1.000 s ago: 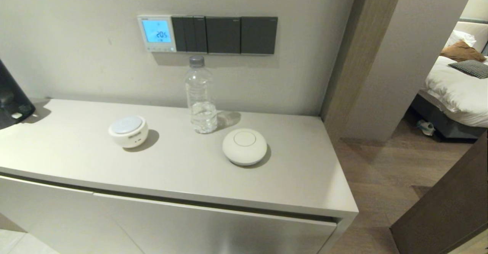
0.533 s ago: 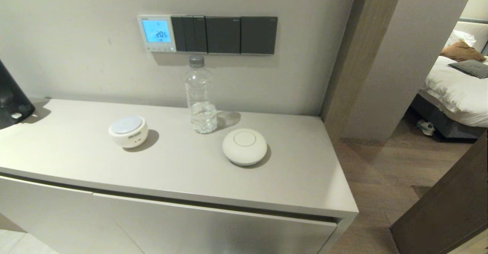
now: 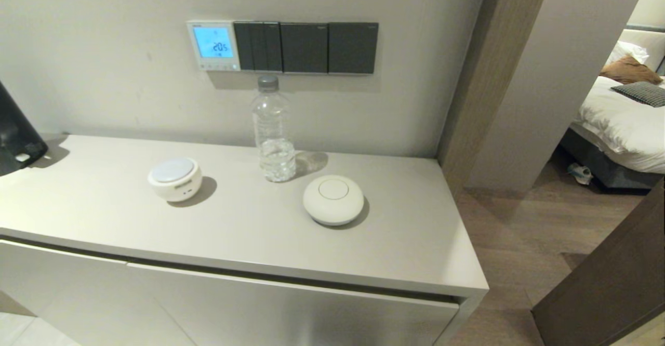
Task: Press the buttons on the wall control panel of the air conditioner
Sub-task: Turn off the central air conditioner
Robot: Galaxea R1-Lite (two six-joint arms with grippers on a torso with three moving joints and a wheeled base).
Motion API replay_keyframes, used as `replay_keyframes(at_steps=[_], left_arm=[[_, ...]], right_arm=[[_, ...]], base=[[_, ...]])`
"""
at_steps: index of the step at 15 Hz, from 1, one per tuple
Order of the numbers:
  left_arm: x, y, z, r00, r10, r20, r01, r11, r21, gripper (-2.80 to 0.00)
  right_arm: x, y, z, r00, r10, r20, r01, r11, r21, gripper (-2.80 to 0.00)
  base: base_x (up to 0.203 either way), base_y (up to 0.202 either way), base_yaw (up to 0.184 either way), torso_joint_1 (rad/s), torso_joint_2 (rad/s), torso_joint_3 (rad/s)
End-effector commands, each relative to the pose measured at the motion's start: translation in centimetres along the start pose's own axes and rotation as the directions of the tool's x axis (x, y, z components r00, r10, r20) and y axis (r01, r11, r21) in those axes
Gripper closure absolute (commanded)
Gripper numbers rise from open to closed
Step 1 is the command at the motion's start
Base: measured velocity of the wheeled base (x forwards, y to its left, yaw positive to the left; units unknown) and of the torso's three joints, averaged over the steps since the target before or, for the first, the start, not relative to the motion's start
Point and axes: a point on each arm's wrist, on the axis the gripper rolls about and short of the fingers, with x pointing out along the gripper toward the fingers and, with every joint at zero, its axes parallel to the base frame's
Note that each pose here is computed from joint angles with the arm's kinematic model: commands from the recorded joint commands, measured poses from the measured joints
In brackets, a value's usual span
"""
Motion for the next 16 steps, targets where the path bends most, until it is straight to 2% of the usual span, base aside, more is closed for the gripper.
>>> replay_keyframes(at_steps=[1,16], left_arm=[[-0.02,0.00,-0.04,1.000,0.002,0.008,-0.002,1.000,-0.022,0.00],[-0.04,0.00,-0.03,1.000,-0.001,0.011,0.001,1.000,-0.022,0.00]], right_arm=[[0.03,0.00,-0.08,1.000,0.001,-0.004,-0.001,1.000,0.000,0.00],[0.03,0.00,-0.07,1.000,-0.001,-0.003,0.001,1.000,0.000,0.00]], base=[[0.000,0.000,0.000,0.000,0.00,0.000],[0.000,0.000,0.000,0.000,0.00,0.000]])
